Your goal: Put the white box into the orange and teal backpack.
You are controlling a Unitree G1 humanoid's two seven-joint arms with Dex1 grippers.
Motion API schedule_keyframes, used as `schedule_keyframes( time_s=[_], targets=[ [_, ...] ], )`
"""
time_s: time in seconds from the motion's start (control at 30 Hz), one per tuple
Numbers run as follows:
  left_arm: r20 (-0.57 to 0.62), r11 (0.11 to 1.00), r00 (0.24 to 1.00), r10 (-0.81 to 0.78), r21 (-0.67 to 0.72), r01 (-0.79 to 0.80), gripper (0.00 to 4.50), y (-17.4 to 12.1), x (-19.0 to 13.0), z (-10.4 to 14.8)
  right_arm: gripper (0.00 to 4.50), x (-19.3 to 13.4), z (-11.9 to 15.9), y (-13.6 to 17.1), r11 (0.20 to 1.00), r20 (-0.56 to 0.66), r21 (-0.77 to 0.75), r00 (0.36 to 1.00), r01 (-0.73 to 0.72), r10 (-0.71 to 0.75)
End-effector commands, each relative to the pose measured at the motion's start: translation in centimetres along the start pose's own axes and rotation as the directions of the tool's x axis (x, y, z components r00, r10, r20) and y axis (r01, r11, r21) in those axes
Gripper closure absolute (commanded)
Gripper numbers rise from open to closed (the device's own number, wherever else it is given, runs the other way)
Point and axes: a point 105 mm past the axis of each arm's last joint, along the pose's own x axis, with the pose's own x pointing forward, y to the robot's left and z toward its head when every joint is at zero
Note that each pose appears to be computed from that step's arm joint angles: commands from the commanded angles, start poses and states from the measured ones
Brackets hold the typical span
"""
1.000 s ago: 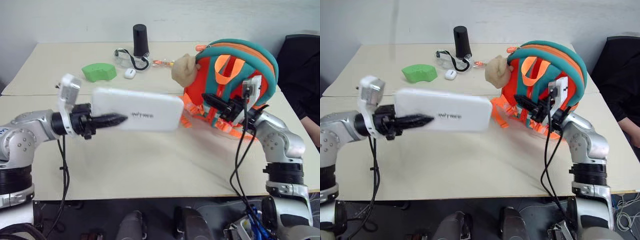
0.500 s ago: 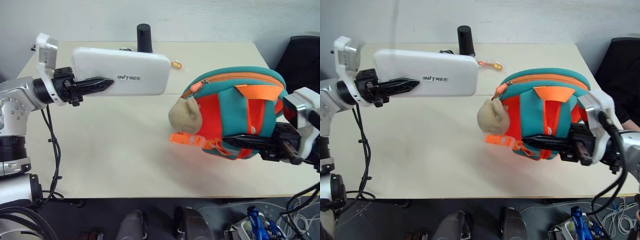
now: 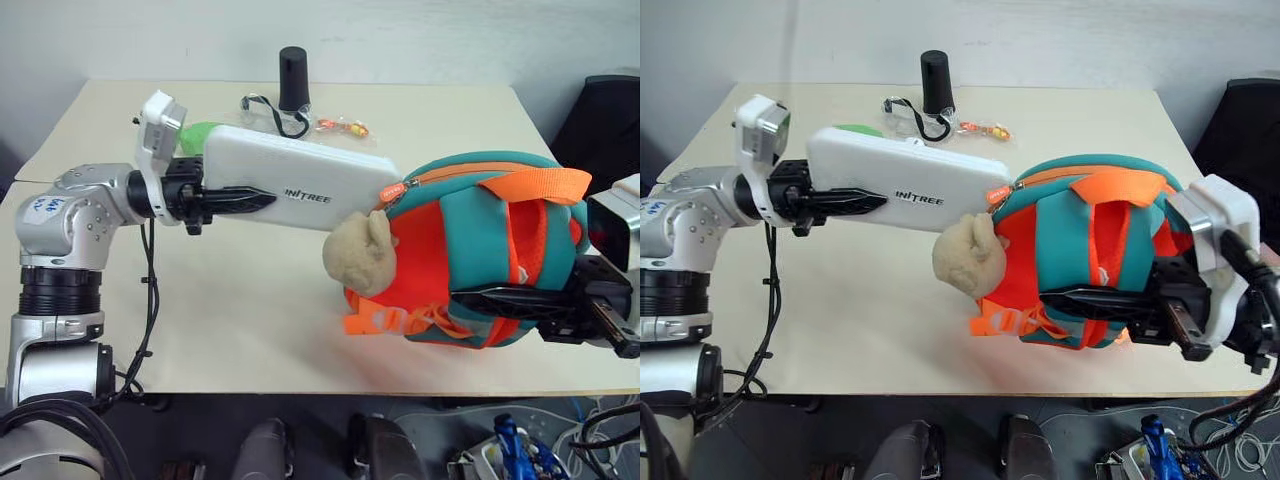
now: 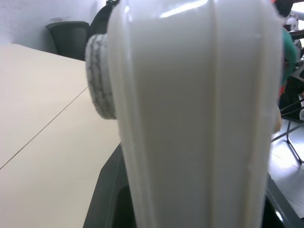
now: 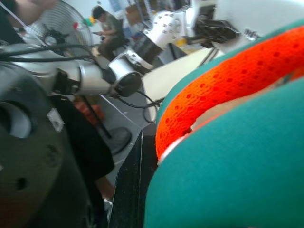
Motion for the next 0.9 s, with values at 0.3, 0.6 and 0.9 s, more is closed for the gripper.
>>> schedule_keyframes(
  time_s=[0.3, 0.6, 0.9],
  targets=[
    [-0.075, 0.989, 0.993, -0.09, 0.108, 0.097, 3.15, -2.8, -1.7, 2.5, 4.47, 0.0, -0.1, -1.4, 0.997, 0.054, -0.012, 0.996, 0.072, -0.071],
    [-0.154, 0.974, 0.984, -0.094, 0.191, 0.123, 3.15, -1.6, 3.5, -0.8, 4.47, 0.4, -0.4, -0.5, 1.0, 0.031, -0.013, 1.0, -0.006, 0.007],
    [-0.04, 0.954, 0.997, -0.063, 0.292, 0.072, 3.15, -0.1, 9.4, -0.9, 4.47, 0.5, -1.9, 1.7, 0.994, -0.054, 0.01, 0.993, -0.108, 0.108]
  ],
)
